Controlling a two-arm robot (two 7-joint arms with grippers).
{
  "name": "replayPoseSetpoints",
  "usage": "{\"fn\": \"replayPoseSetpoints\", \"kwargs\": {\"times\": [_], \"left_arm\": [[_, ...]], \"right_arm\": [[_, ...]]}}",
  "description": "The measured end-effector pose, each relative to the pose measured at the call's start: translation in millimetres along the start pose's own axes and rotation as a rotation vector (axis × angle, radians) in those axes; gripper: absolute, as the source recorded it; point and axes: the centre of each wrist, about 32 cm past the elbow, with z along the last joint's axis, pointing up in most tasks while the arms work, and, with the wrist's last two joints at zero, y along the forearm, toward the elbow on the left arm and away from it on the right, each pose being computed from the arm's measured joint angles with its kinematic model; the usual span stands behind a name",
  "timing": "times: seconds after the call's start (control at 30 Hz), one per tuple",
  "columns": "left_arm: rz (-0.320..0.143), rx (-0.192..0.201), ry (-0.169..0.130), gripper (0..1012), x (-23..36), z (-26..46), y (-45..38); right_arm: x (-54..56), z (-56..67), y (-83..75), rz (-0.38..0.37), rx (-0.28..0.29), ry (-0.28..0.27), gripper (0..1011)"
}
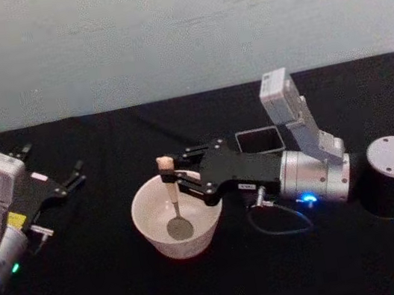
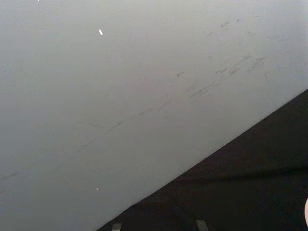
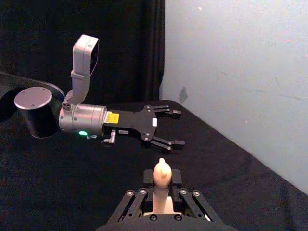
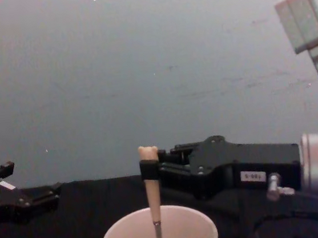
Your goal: Pick up the stirring spoon with one hand, stir inside the cup, then place it back in its original position.
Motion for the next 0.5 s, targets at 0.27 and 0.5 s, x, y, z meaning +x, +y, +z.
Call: {"fn": "replayPoseSetpoints", "kwargs": {"times": [0.27, 0.5], "left_arm": [[0.0, 0.0, 0.0, 1001, 0.0, 0.0, 0.0], [0.0, 0.0, 0.0, 1001, 0.0, 0.0, 0.0]], "right_arm": [[2.4, -2.8, 14.2, -0.006, -0.008, 0.014, 210], [10.5, -5.6, 27.0, -0.042, -0.018, 0.018, 210]]}}
